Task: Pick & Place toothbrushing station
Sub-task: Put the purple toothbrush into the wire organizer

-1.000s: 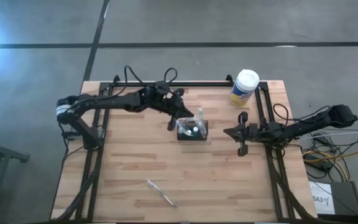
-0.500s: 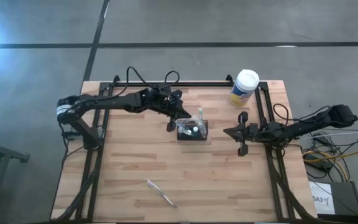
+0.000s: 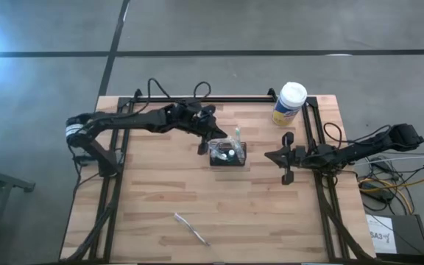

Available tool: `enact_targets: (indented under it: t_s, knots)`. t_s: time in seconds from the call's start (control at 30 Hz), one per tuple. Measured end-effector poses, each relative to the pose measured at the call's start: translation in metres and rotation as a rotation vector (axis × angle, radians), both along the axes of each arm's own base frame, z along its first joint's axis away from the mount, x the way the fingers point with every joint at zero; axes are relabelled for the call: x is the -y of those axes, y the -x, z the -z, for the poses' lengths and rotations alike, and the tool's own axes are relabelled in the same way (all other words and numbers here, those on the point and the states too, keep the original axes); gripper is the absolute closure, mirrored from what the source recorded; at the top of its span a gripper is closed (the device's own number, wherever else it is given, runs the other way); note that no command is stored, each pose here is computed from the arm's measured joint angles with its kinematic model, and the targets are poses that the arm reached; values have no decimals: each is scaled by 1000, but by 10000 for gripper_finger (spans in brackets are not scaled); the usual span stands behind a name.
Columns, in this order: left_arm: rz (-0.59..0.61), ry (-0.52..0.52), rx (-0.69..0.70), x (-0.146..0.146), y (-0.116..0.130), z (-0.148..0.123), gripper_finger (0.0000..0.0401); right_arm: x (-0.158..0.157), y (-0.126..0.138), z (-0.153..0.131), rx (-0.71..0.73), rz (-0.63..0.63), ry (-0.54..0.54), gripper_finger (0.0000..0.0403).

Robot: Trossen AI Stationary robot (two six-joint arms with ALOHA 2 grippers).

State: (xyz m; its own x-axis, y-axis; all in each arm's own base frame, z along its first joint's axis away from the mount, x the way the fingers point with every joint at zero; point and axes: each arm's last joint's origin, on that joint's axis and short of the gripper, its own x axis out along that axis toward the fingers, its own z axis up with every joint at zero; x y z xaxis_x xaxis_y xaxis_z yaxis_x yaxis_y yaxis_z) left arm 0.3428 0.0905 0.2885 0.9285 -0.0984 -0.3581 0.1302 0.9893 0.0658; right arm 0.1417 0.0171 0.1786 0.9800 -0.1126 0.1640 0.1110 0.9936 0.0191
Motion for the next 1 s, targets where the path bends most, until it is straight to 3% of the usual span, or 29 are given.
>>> enact_targets:
  t_s: [0.2,0.37,0.47,0.57,0.7,0.87,1.0]
  knots:
    - [10,0,46,10,33,-40,348,0,0,0,-5,0,1,394]
    - [106,90,32,31,86,-74,333,0,0,2,-24,0,0,394]
    - [114,102,56,47,122,-76,340,0,0,2,-23,-1,0,394]
    - [63,121,152,60,158,-64,359,0,0,2,-21,-3,-13,394]
    - [20,187,279,71,195,-24,393,0,0,2,-22,-4,-20,394]
    - [10,267,387,76,222,25,392,0,0,2,-19,-7,-37,394]
    - [13,279,411,79,234,51,397,0,0,1,7,-21,-123,394]
